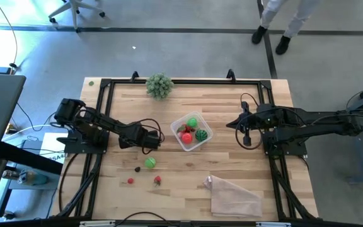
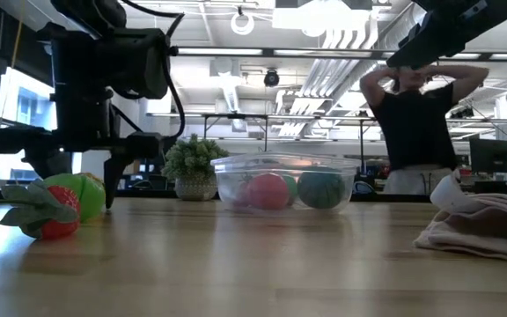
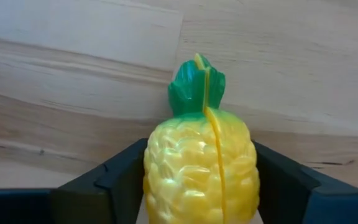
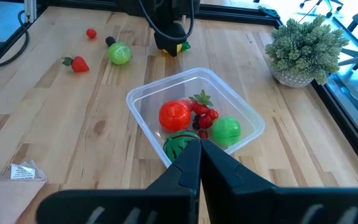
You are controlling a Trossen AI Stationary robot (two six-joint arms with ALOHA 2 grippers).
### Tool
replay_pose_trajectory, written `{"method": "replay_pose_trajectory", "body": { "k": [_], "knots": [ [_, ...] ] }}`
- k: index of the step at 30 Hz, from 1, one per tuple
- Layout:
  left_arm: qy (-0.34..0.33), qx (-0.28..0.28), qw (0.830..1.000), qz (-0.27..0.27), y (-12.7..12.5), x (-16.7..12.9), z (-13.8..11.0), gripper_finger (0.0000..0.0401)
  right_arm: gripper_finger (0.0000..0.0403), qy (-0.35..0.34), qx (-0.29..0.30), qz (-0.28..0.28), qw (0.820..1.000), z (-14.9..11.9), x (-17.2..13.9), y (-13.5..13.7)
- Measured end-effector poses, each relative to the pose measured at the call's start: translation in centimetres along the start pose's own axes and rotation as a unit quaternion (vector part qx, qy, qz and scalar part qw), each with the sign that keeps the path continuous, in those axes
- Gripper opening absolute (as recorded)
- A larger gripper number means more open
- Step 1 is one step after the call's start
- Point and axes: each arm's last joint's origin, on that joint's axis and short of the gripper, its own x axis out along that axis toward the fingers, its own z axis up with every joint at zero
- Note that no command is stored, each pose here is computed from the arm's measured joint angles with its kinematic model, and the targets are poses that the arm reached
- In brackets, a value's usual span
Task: Pick and placing Produce into tupperware
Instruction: Put the yellow pineapple into the transparent bin
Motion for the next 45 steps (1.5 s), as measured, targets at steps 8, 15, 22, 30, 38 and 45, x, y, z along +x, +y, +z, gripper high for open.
{"method": "replay_pose_trajectory", "body": {
  "k": [8,15,22,30,38,45],
  "knots": [
    [-0.003,-0.01,1.0,0.006,0.0,0.1,0.0,0.0201,0.0,0.0,0.0,0.0,1.0,0.0,0.0,0.0],
    [-0.003,-0.009,1.0,0.005,0.0,0.1,0.0,0.0216,0.0,0.0,0.0,0.0,1.0,0.0,0.0,0.0],
    [-0.022,-0.008,1.0,-0.01,-0.4,-0.1,0.0,0.0219,0.0,0.0,0.0,0.0,1.0,0.0,0.0,0.0],
    [-0.043,-0.009,0.999,-0.021,-1.1,-1.2,0.3,0.022,0.0,0.0,0.0,0.0,1.0,0.0,0.0,0.0],
    [-0.099,-0.009,0.991,-0.088,-3.4,-3.7,0.7,0.022,0.0,0.0,0.0,0.0,1.0,0.0,0.0,0.0],
    [-0.127,0.035,0.98,-0.152,-6.0,-7.4,1.2,0.022,0.0,0.0,0.0,0.0,1.0,0.0,0.0,0.0]
  ]
}}
